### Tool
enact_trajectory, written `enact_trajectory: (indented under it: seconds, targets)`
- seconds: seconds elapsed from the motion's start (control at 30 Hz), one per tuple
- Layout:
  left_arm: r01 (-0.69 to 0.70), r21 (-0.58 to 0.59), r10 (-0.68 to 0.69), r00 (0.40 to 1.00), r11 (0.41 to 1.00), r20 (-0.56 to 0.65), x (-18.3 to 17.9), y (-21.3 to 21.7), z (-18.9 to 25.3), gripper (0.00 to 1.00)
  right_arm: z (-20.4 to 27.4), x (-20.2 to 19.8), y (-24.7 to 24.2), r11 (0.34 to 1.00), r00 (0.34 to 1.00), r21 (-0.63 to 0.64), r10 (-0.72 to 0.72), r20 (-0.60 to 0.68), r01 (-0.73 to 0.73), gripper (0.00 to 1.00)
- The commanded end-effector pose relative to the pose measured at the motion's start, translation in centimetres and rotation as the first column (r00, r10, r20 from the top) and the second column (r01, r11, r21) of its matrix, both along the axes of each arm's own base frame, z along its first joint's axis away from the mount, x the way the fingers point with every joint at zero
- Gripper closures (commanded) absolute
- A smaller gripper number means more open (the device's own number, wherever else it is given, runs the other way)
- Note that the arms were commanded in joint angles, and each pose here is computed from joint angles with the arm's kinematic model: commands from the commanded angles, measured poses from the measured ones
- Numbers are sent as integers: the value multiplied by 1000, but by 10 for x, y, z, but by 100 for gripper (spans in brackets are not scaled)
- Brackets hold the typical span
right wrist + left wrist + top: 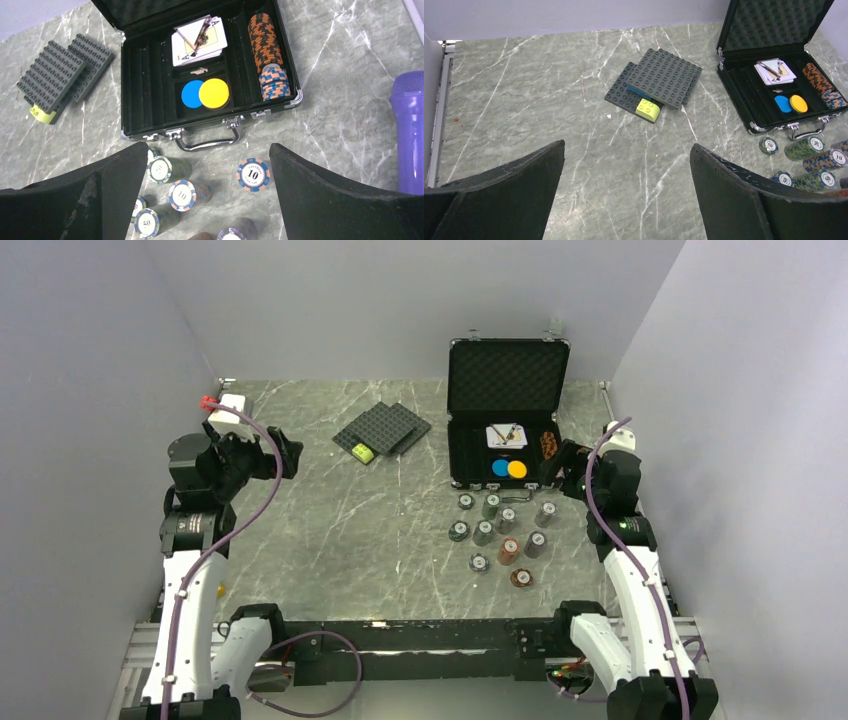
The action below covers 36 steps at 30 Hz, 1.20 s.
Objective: Pack up texas hold em set
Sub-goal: Pick up the poker chip from the center of the board.
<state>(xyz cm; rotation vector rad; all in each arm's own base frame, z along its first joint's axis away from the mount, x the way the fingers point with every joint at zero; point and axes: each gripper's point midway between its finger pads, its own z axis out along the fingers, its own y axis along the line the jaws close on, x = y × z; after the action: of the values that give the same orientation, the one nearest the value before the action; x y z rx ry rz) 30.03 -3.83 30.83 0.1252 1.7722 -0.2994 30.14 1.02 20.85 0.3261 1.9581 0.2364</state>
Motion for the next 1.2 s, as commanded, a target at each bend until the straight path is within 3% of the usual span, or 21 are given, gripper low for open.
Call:
enact_trajectory:
  seconds: [0.0, 0.13, 0.3, 0.4, 0.5, 0.6, 0.67, 0.77, 0.9, 1.17]
  targets:
    - [2, 18, -3, 999, 1000, 52, 5, 0, 17, 0, 18, 1, 3, 1000, 1000, -1, 23, 15, -23, 4]
    - [-34, 25, 33, 997, 999, 74, 4, 6, 24, 1, 19, 0, 5, 999, 999, 1, 38, 3, -38, 4]
    - [25, -10, -23, 992, 1000, 121, -4, -7, 58, 1, 23, -1, 16, 994, 994, 5, 108, 12, -109, 5]
    - [62, -39, -54, 985, 997, 166, -4, -14, 82, 0, 21, -2, 21, 990, 990, 8, 141, 3, -141, 9]
    - [72, -20, -68, 986, 997, 154, 5, -14, 73, 1, 12, 2, 28, 981, 981, 9, 194, -29, -194, 16]
    - [29, -6, -28, 995, 1000, 91, 14, -6, 41, 1, -6, 8, 39, 970, 965, 18, 243, -99, -242, 21]
    - [2, -3, -2, 999, 1000, 49, 16, -2, 24, 0, -16, 10, 51, 965, 955, -40, 250, -157, -260, 22]
    - [12, 1, -12, 999, 1000, 45, 17, -5, 18, 1, -24, 13, 76, 941, 930, -123, 281, -236, -315, 20]
    - [42, -4, -42, 997, 999, 68, 15, -11, 20, 1, -40, 11, 117, 885, 850, -125, 380, -366, -449, 20]
    - [43, -1, -43, 998, 999, 42, 14, -11, 7, 1, -89, 18, 131, 828, 734, -207, 311, -603, -521, 31]
